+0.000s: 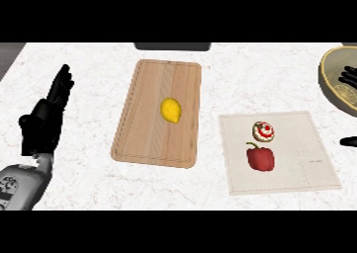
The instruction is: Pick the cupcake from the placemat and place it in the bowl
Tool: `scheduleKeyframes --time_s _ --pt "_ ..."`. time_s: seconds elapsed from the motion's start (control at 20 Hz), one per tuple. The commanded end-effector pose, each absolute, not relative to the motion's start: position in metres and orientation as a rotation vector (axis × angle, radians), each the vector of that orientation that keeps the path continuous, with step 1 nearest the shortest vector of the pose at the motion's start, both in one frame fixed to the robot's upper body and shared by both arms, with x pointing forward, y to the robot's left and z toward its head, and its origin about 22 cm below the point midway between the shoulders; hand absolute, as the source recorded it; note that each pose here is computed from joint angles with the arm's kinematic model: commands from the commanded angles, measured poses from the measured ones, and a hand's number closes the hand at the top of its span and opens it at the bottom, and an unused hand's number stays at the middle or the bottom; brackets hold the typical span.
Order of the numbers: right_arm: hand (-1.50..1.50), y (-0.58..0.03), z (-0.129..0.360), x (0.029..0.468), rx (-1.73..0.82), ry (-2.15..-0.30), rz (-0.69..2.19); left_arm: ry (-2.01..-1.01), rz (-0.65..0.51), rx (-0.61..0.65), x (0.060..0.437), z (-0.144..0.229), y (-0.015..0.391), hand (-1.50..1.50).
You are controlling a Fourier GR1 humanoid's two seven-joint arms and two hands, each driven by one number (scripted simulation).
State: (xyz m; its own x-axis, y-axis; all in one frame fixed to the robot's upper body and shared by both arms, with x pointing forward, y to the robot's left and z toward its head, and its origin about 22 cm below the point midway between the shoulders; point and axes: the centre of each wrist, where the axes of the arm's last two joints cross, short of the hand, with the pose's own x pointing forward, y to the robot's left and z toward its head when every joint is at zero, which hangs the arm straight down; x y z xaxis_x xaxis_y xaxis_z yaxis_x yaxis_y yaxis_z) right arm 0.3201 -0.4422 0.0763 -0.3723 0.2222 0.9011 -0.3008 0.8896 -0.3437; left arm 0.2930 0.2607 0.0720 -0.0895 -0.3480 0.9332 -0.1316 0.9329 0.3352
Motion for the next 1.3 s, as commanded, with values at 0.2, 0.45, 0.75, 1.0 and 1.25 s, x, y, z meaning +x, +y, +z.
scheduleKeyframes --time_s 0.2,0.45,0.75,1.0,1.25 --pt "-1.5 -0.414 0.14 0.353 -0.09 -1.705 1.031 -1.648 -0.189 0.375 0.287 0.077 0.263 0.0" --pt "-1.5 -0.385 0.139 0.366 -0.055 -1.577 1.209 -1.646 -0.175 0.396 0.286 0.07 0.268 0.0" --pt "-1.5 -0.356 0.151 0.377 0.0 -1.485 1.323 -1.67 -0.179 0.405 0.285 0.084 0.267 0.0" --pt "-1.5 -0.317 0.117 0.379 -0.011 -1.395 1.441 -1.671 -0.164 0.382 0.288 0.085 0.264 0.0" --pt "-1.5 -0.314 0.094 0.37 -0.099 -1.253 1.517 -1.644 -0.164 0.394 0.297 0.081 0.264 0.0"
